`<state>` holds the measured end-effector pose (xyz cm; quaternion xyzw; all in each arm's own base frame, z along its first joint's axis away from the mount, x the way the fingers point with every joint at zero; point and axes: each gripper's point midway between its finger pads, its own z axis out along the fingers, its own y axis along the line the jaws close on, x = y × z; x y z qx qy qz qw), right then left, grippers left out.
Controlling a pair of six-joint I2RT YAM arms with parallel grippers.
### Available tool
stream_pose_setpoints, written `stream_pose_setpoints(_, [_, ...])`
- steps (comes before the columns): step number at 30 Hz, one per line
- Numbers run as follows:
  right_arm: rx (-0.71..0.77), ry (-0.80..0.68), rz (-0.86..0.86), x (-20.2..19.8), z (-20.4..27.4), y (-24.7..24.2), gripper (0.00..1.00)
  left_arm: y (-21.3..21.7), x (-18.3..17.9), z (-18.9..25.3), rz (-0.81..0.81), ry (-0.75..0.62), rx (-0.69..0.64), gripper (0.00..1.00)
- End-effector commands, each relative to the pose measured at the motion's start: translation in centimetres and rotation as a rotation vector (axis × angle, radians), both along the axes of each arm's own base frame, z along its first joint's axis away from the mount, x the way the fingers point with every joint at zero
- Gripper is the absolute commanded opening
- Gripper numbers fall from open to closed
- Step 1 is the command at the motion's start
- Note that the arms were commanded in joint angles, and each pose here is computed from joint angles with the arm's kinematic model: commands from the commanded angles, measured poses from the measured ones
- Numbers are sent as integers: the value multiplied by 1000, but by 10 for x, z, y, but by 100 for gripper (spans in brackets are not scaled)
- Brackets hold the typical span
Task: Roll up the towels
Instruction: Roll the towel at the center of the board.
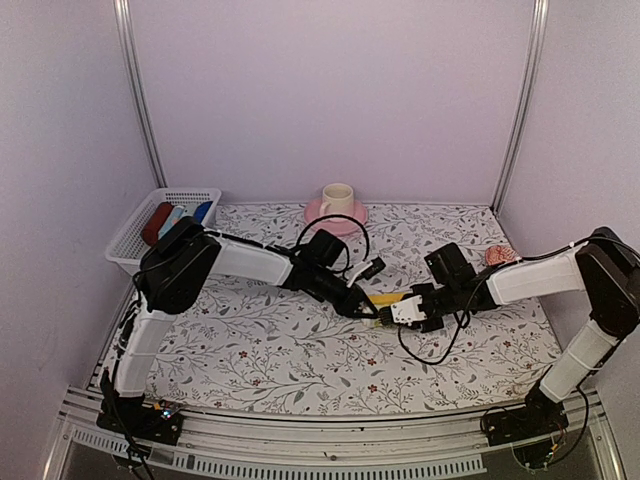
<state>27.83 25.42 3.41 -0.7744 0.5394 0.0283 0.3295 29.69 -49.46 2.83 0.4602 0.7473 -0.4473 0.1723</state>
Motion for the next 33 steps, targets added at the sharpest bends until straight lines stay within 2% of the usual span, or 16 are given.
stream_pose_setpoints(1, [-44,-37,-79,17,-9,-3,28,23,-5,-51,90,150,137,14])
stream_pose_setpoints(4, [-48,-36,-87,18,-10,-3,25,24,-9,-49,94,174,120,15])
stream_pose_setpoints(6, [-55,-36,-87,18,-12,-4,23,24,-12,-46,88,180,103,20])
stream_pose_setpoints(12, [-78,16,-62,11,-21,-5,21,30,-3,-13,116,89,67,46])
stream_pose_setpoints(15, [-77,55,-51,6,-20,-3,21,34,10,18,157,-40,45,55])
stream_pose_setpoints(19, [-57,139,-38,1,-12,3,21,40,14,50,172,-282,18,65])
stream_pose_setpoints(26, [-70,312,-19,-15,-8,3,20,43,-17,71,101,-672,-18,72])
stream_pose_setpoints(33, [-77,455,32,-35,0,0,20,27,-50,63,12,-892,4,73])
